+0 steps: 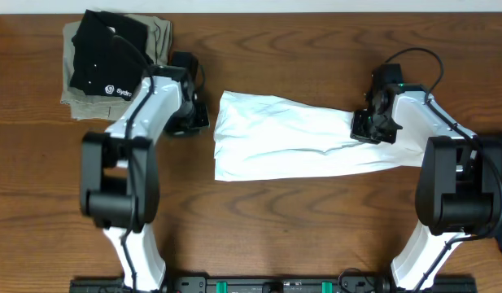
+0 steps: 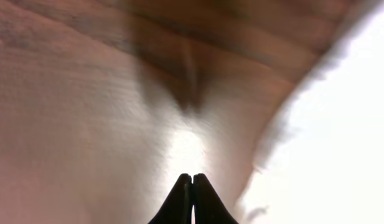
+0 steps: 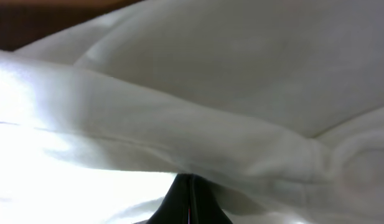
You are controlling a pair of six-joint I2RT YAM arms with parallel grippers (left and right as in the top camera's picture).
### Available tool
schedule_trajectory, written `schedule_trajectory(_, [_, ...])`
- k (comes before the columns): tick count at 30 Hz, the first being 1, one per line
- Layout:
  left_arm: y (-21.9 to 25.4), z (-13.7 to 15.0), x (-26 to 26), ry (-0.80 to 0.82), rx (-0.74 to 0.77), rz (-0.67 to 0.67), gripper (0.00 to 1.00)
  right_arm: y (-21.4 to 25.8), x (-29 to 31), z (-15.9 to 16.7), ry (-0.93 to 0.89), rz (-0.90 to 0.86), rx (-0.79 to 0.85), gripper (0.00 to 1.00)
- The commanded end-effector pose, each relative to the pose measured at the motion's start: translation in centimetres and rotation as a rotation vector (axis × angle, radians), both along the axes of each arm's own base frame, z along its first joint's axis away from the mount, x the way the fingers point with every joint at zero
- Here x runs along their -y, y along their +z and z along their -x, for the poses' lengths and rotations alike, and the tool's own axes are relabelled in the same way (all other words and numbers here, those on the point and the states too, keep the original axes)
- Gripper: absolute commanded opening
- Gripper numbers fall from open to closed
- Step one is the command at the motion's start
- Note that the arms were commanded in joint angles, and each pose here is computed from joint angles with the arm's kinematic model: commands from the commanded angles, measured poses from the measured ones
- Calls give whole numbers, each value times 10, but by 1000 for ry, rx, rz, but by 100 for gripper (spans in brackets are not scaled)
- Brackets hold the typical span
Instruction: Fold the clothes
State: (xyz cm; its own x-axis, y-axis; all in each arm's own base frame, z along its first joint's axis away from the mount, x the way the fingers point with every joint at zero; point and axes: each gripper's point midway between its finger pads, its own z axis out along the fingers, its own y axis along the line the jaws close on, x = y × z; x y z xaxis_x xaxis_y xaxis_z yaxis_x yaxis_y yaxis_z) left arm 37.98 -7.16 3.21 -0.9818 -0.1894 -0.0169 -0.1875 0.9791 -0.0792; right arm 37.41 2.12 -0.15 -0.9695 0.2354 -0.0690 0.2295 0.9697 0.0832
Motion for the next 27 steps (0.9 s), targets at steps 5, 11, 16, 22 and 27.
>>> schedule_trajectory(5, [50, 14, 73, -94, 71, 209, 6, 6, -10, -6, 23, -45, 21, 1])
schedule_trajectory(11, [16, 28, 110, -144, 3, 219, 6, 6, -13, -5, 24, -58, 18, 1])
schedule_trajectory(16, [-9, 32, 116, -134, -51, 203, 6, 6, -13, -2, 25, -61, 7, 1])
schedule_trajectory(22, [-31, 26, 101, -104, -77, 178, 6, 6, -13, 0, 25, -61, -2, 1])
schedule_trajectory(27, [-39, 19, 64, -73, -57, 33, 6, 6, -13, 0, 32, -60, -3, 1])
